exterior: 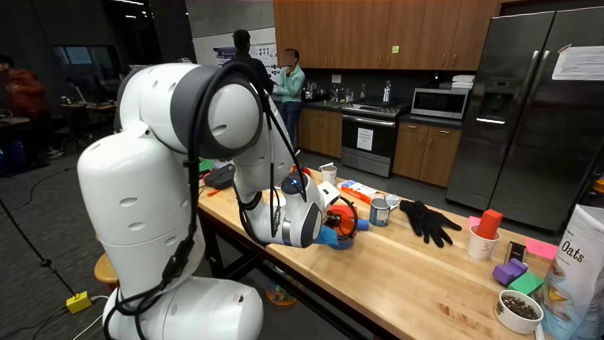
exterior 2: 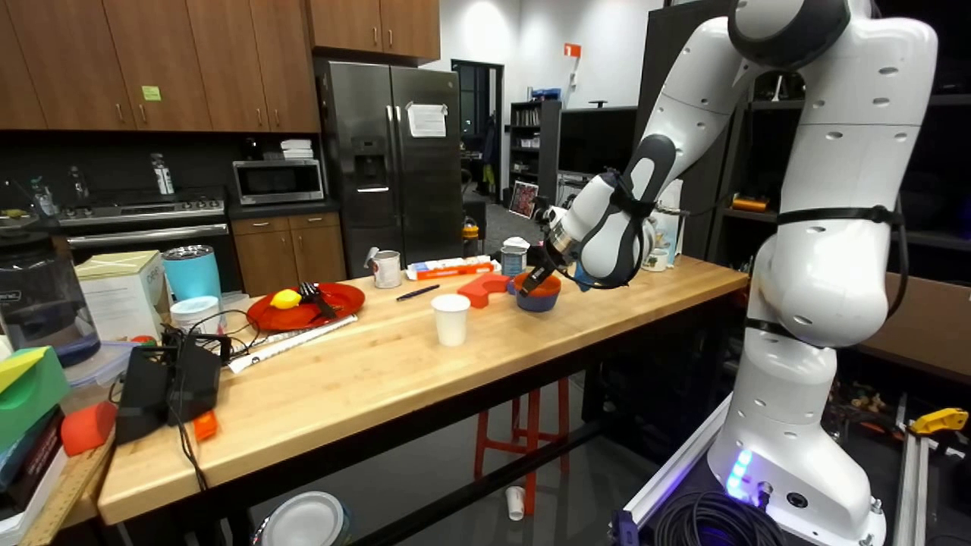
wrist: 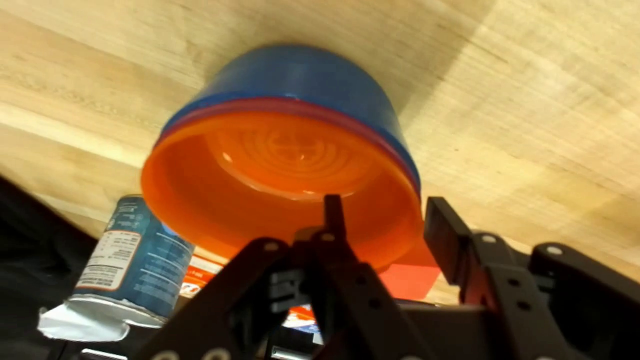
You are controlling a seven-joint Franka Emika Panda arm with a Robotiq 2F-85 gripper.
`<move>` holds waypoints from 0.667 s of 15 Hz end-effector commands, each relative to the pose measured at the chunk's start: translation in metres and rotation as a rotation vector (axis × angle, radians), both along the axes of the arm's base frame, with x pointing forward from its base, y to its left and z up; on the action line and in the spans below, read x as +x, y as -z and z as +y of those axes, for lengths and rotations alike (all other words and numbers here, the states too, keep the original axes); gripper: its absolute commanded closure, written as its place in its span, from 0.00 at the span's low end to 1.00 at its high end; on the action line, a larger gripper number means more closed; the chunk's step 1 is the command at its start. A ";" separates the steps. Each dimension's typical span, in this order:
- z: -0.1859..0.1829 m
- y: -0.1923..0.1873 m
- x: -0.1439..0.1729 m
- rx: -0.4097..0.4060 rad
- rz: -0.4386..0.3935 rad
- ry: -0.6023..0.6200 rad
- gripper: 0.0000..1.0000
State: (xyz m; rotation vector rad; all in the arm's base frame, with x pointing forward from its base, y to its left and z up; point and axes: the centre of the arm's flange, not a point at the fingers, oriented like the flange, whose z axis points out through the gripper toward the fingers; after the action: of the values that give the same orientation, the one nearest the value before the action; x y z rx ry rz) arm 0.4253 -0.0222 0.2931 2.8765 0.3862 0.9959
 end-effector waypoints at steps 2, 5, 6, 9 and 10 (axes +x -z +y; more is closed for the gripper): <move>0.011 -0.006 -0.038 -0.006 -0.034 0.041 0.15; 0.009 -0.018 -0.036 -0.053 -0.044 0.024 0.00; 0.007 -0.022 -0.035 -0.072 -0.047 0.022 0.00; -0.005 -0.034 -0.043 -0.157 -0.059 0.031 0.00; -0.008 -0.039 -0.047 -0.188 -0.067 0.040 0.00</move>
State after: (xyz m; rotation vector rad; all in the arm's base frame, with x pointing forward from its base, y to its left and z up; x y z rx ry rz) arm 0.4317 -0.0560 0.3029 2.7659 0.3820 0.9910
